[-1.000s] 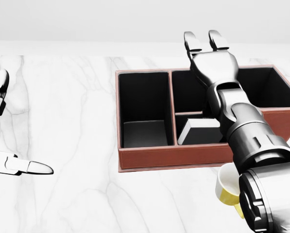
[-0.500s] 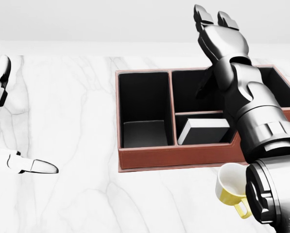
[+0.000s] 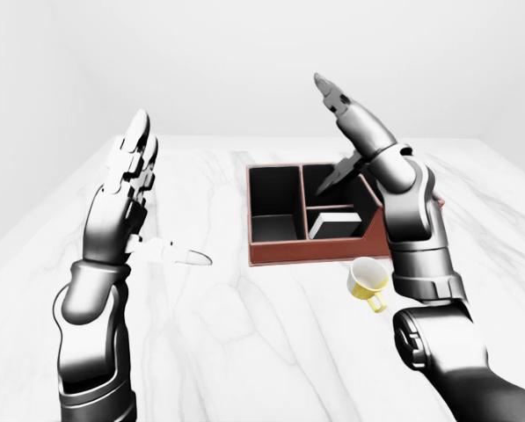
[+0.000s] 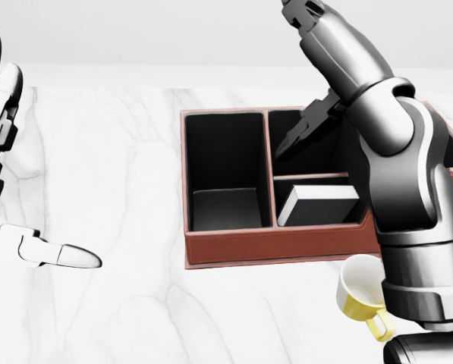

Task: Pick up the book and place it in the caddy.

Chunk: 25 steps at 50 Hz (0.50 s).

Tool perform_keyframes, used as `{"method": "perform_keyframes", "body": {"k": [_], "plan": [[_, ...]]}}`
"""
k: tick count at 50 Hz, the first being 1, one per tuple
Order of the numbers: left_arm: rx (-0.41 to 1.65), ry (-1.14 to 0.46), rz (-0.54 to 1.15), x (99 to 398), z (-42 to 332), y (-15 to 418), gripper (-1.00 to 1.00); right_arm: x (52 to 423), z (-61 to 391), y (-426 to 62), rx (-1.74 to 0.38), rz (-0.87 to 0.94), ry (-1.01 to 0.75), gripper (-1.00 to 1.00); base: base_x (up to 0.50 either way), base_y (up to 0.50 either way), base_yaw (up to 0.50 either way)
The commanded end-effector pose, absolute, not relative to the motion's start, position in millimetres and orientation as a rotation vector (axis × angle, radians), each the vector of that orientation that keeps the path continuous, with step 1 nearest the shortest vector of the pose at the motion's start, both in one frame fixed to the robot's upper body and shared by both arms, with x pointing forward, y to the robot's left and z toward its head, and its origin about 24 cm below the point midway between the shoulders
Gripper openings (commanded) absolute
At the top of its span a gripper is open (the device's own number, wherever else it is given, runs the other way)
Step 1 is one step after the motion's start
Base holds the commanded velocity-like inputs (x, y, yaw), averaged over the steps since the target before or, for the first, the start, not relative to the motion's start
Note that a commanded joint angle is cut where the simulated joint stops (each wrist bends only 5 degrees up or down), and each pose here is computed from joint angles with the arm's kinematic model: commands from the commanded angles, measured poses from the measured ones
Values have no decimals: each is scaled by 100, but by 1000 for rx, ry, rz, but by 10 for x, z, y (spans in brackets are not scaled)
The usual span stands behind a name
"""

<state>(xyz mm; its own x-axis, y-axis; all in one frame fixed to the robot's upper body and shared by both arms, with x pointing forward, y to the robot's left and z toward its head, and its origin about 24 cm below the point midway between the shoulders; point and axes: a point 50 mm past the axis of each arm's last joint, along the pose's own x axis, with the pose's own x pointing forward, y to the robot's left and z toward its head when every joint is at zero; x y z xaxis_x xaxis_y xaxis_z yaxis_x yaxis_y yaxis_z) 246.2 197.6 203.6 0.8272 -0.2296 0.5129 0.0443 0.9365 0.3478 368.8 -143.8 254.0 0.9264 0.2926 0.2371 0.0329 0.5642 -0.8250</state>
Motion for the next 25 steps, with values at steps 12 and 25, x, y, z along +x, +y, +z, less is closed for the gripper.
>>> {"method": "perform_keyframes", "body": {"k": [12,25], "plan": [[344,-637,-153,2375,2132,1930,100,2293,2890,-1251,-867,355,-911,100,0,0,0],[338,-688,-148,2232,2203,1948,100,1700,3029,-1317,-909,306,-1143,100,0,0,0]]}}
